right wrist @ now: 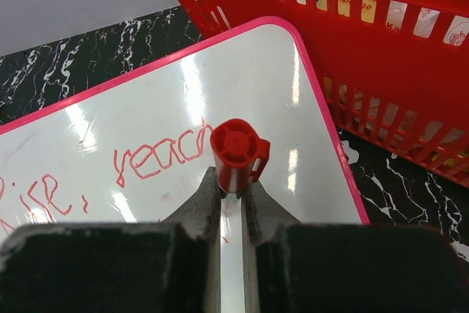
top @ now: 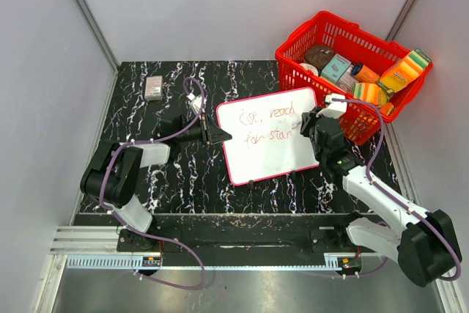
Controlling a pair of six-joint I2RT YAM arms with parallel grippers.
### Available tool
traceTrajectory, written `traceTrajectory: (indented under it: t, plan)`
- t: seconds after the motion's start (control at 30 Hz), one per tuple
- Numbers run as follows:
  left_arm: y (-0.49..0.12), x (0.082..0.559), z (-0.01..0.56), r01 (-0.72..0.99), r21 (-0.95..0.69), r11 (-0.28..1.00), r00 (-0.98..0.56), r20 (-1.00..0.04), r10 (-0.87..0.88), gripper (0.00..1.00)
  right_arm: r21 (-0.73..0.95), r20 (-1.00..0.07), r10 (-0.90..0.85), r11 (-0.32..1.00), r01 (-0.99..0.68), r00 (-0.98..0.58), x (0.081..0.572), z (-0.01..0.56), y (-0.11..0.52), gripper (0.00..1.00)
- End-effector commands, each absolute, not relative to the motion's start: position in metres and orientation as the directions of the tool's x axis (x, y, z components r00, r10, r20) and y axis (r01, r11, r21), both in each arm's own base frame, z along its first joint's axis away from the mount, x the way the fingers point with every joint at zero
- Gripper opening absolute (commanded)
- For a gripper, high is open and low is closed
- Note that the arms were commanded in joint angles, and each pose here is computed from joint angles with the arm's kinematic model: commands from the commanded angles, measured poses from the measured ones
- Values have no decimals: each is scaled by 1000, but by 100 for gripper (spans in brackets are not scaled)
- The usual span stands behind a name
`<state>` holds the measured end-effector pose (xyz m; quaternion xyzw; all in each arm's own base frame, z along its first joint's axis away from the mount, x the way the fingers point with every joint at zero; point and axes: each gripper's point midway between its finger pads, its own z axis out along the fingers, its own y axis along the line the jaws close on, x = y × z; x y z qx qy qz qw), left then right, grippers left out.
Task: Write a sentence on the whiteboard
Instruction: Put down the whiteboard on the whiteboard stand.
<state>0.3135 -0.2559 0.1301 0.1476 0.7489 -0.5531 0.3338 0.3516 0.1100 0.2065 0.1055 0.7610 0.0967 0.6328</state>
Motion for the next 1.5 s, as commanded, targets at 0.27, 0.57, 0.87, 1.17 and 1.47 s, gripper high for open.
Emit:
traceTrajectory:
  t: [0.27,0.57,0.87,1.17,1.47]
  plan:
    - [-261,320,145,690,-634,348,-635,-762,-128,0,288,-944,303,950,119,-132,356,213,88,0]
    - [-261,320,146,692,-633,347,-633,-763,-129,0,326,-935,334,942,78,-119,352,223,92,0]
    - [-261,320,146,691,-633,348,-634,-762,-129,0,348,-933,351,936,49,-82,352,243,95,0]
    - [-261,320,146,691,-633,348,-634,-762,-129,0,354,-930,355,935,31,-90,360,243,102,0]
    - [-261,319,146,692,-634,347,-634,-762,-128,0,358,-929,360,933,30,-90,362,242,103,0]
